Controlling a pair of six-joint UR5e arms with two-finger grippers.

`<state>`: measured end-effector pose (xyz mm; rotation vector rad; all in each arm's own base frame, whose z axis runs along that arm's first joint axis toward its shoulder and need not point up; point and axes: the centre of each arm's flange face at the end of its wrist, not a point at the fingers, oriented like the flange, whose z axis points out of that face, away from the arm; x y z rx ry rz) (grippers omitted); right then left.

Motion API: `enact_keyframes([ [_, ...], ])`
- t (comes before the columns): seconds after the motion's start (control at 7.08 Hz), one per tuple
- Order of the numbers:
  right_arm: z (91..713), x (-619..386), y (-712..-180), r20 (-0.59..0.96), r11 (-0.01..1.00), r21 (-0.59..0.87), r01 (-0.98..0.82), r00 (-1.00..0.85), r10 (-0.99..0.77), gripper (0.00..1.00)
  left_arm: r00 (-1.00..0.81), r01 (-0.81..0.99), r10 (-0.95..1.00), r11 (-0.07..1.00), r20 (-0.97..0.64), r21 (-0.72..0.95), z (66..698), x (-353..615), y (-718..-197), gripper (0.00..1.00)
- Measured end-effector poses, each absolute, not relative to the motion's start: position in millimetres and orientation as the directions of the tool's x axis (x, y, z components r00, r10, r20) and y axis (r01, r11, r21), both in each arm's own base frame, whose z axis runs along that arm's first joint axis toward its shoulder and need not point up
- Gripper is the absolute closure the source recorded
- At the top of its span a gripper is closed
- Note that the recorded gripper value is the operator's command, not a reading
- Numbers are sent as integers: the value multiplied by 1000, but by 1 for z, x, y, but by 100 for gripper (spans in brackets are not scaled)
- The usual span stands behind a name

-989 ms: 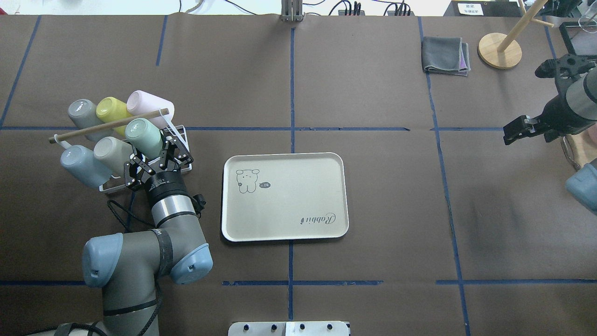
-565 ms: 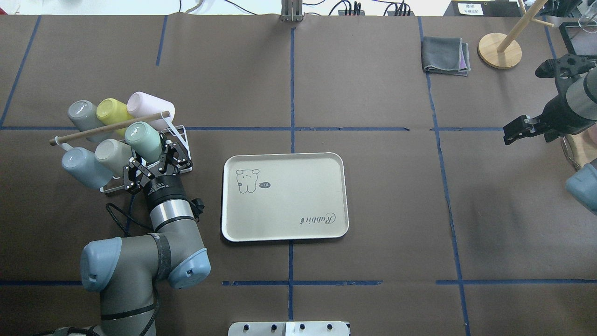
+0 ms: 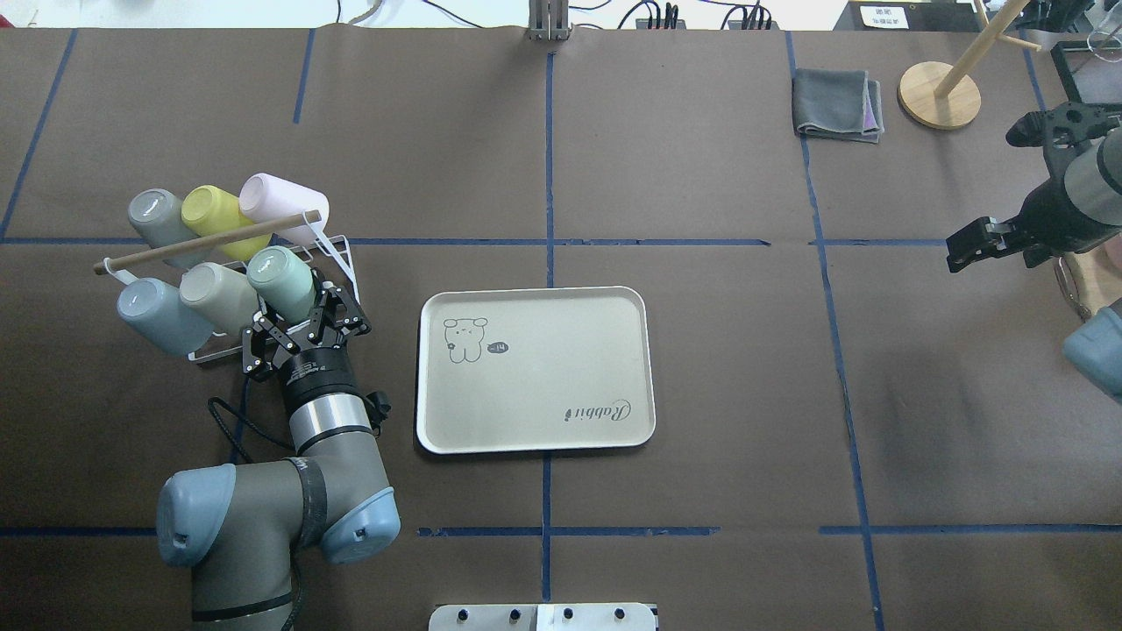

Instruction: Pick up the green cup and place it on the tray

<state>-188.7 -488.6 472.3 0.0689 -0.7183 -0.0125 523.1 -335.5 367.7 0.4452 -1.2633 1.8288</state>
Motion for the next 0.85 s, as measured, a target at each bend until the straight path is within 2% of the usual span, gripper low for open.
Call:
enact_keyframes([
  [0.85,474,-187,-487,657,998,64,-13,753,-32,0,-592,-788,437,-137,677,-601,352,503,-328,62],
])
